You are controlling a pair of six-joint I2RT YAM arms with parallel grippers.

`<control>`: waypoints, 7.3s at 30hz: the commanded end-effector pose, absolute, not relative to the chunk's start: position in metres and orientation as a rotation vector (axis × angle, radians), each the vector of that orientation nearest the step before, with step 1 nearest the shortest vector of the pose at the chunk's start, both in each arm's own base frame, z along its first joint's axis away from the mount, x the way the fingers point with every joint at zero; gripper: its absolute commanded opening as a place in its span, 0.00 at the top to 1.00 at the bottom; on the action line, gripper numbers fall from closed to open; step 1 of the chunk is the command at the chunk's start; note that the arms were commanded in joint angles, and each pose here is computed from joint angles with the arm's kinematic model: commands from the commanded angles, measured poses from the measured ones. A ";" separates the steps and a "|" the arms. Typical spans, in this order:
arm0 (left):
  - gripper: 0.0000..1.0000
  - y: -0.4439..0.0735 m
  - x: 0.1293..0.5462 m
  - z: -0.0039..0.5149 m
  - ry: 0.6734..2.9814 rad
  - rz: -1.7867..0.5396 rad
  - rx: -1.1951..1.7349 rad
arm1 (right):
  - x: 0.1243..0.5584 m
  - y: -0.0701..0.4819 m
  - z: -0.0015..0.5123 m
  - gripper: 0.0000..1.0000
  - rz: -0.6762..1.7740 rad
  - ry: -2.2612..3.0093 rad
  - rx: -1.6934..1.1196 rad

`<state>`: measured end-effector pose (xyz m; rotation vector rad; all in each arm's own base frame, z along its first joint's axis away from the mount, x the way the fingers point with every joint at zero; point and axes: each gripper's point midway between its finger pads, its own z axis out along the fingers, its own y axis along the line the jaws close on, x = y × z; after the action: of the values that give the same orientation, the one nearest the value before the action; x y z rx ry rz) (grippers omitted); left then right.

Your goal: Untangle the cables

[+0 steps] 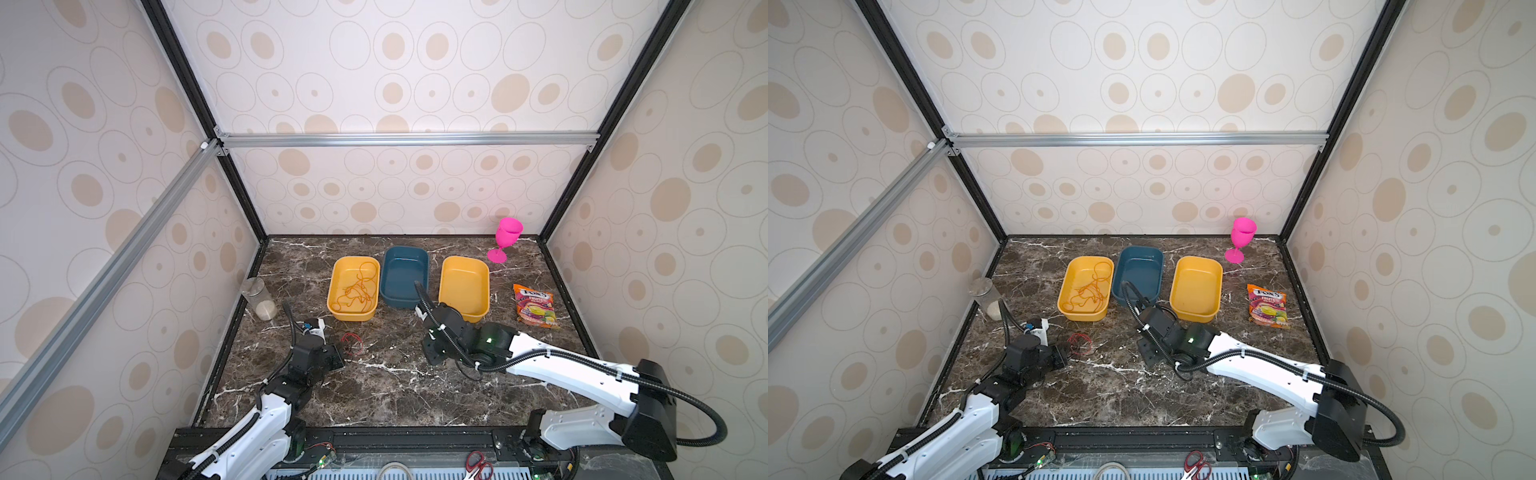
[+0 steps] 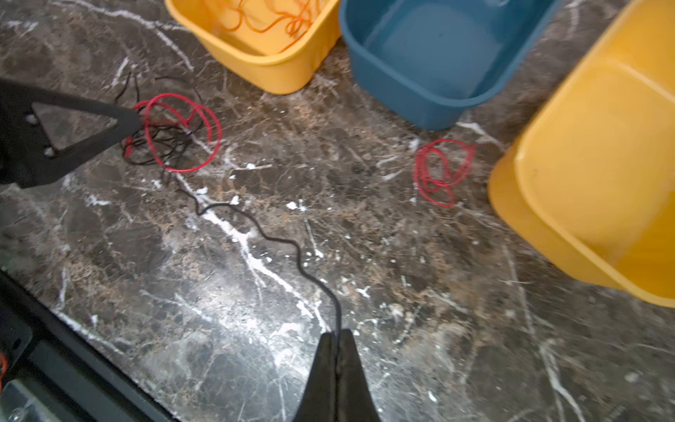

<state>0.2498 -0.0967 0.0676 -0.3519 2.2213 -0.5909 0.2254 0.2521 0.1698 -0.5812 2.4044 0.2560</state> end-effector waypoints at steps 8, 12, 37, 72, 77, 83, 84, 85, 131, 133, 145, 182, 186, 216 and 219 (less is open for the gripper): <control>1.00 -0.081 0.246 0.061 2.222 -0.522 -0.439 | 0.236 0.126 0.180 1.00 0.025 2.415 -0.085; 1.00 -0.083 0.249 0.061 2.225 -0.522 -0.432 | 0.232 0.096 0.185 1.00 -0.003 2.397 0.025; 0.39 -0.093 0.270 0.108 2.220 -0.489 -0.304 | 0.197 0.102 0.092 0.98 0.028 2.703 0.009; 0.57 -0.118 0.269 0.045 2.435 -0.515 -0.170 | 0.203 0.177 0.138 0.55 0.265 2.530 -0.384; 0.64 -0.119 0.268 0.044 2.438 -0.516 -0.167 | 0.199 0.256 0.134 0.48 0.473 2.478 -0.681; 0.72 -0.120 0.267 0.039 2.444 -0.519 -0.175 | 0.198 0.332 0.107 0.46 0.592 2.399 -0.990; 0.73 -0.120 0.266 0.038 2.447 -0.519 -0.173 | 0.199 0.342 0.103 0.46 0.623 2.382 -1.025; 0.73 -0.120 0.267 0.038 2.446 -0.517 -0.172 | 0.201 0.349 0.098 0.46 0.638 2.373 -1.047; 0.93 -0.115 0.264 0.053 2.385 -0.522 -0.207 | 0.218 0.314 0.072 1.00 0.604 2.435 -0.850; 0.93 -0.114 0.264 0.052 2.388 -0.517 -0.209 | 0.223 0.299 0.075 1.00 0.552 2.443 -0.799; 1.00 -0.106 0.261 0.055 2.376 -0.485 -0.244 | 0.235 0.193 0.102 1.00 0.391 2.485 -0.352; 0.53 -0.107 0.268 0.121 2.280 -0.502 -0.199 | 0.228 0.154 0.118 1.00 0.672 2.504 -0.067; 0.44 -0.126 0.269 0.134 2.263 -0.606 -0.124 | 0.228 0.163 0.118 1.00 0.680 2.507 -0.095; 0.61 -0.202 0.278 0.024 2.489 -0.519 0.212 | 0.224 0.197 0.114 1.00 0.659 2.525 -0.232; 0.88 -0.194 0.279 0.021 2.499 -0.468 0.182 | 0.226 0.188 0.115 1.00 0.602 2.518 -0.214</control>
<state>0.2726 -0.2010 0.0217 0.2038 2.5033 -0.5445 0.2218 0.1927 0.1091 -0.2265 2.5378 0.6497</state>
